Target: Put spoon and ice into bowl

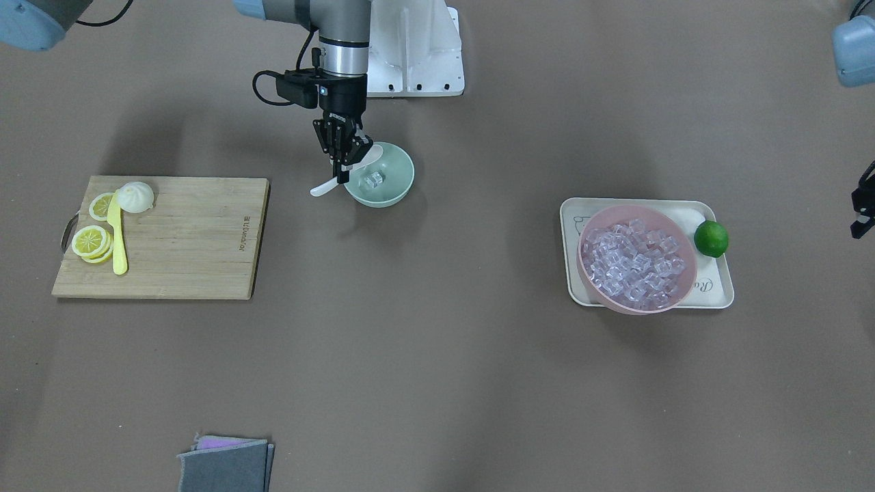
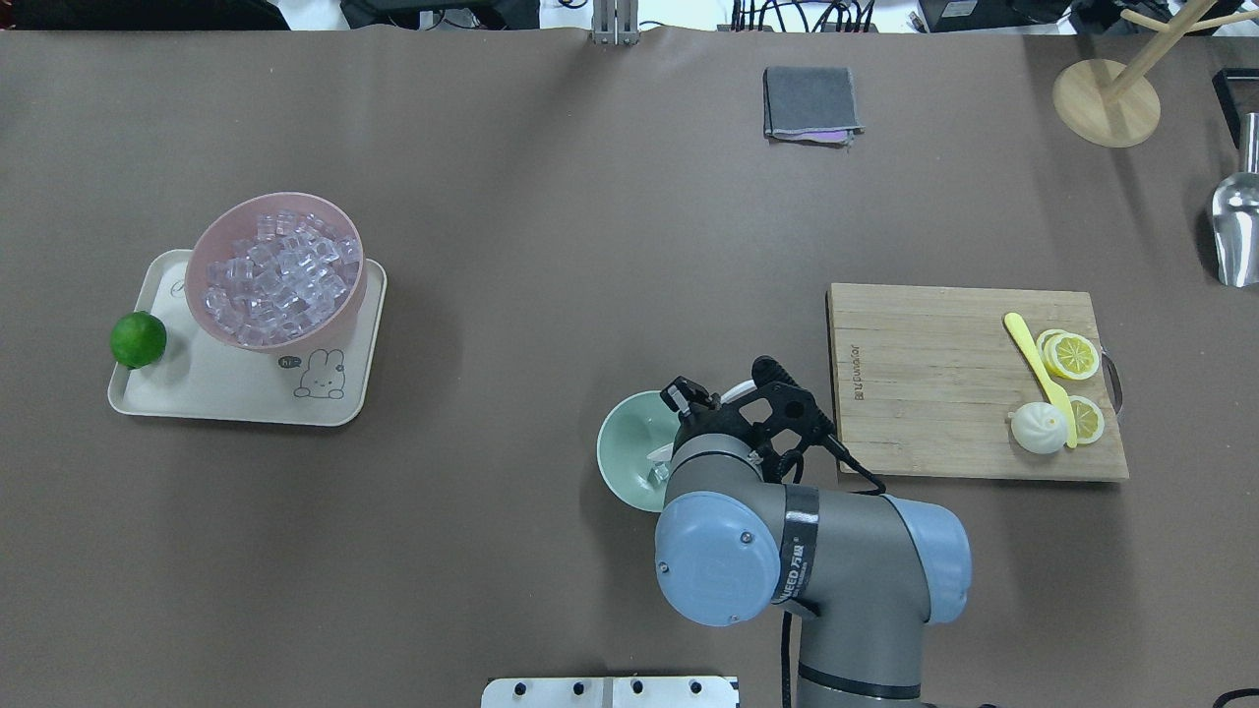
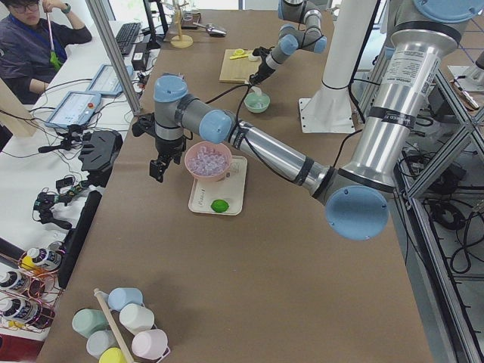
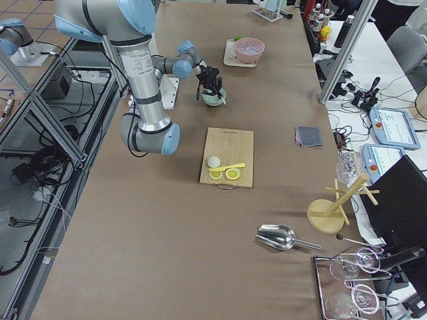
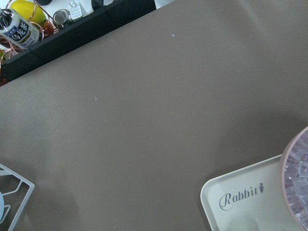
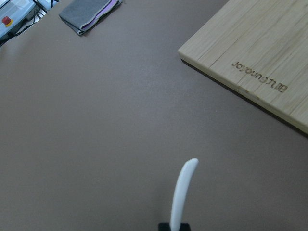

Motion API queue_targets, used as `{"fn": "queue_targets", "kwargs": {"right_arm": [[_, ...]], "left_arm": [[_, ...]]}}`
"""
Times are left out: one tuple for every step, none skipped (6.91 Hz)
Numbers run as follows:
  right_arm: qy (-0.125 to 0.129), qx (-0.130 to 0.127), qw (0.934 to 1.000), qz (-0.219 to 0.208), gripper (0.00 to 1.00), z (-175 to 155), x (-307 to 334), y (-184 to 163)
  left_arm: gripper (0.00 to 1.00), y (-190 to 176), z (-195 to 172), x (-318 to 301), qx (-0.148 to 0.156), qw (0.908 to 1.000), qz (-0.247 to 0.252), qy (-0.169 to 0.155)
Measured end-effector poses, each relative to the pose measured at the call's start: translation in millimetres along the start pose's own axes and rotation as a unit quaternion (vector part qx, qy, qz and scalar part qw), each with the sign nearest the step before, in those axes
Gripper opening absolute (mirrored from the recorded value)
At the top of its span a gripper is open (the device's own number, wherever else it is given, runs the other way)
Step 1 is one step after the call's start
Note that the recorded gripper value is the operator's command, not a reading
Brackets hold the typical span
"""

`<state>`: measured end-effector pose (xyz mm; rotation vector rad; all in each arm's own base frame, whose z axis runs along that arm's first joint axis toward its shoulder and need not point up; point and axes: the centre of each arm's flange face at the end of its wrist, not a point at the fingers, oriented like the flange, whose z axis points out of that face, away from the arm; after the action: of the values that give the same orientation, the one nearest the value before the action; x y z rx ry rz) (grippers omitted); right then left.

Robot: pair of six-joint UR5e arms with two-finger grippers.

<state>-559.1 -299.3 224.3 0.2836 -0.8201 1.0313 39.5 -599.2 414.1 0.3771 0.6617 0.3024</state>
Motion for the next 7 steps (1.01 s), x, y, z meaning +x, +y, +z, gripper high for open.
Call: {"fn": "queue_targets", "kwargs": {"right_arm": [[0.002,0.006,0.9999,-0.007,1.00,1.6,-1.8,4.6],[0.007,0.016,0.9997,-0.019,1.00,3.2,-1.6,4.4],[0.010,0.023,0.9992,-0.033,1.00,2.0,-1.9,2.2],[0.007,0.022,0.9985,-0.049,1.00,-4.9,-5.9,-4.9],[-0.002,0.016,0.9975,-0.068,1.00,-17.0,-13.8,-19.8],[-0.003,0.005,0.9960,-0.090,1.00,-25.7,-23.7,-42.3],[0.005,-0.011,0.9942,-0.107,1.00,-27.6,-36.3,-73.3]], "left_arm": [[0.99,0.1,-0.1,0.1,0.000,1.0000,0.000,0.000],[0.99,0.4,0.0,0.1,0.000,1.0000,0.000,0.001],[0.99,1.3,0.3,0.1,-0.001,1.0000,-0.001,0.004],[0.99,2.6,0.8,-0.3,-0.002,1.0000,-0.002,0.007],[0.99,4.3,-2.2,-5.0,-0.002,0.9999,-0.008,0.008],[0.99,7.6,-8.3,-14.2,-0.001,0.9997,-0.020,0.012],[0.99,20.4,-5.2,-23.1,-0.011,0.9987,-0.038,0.031]]}}
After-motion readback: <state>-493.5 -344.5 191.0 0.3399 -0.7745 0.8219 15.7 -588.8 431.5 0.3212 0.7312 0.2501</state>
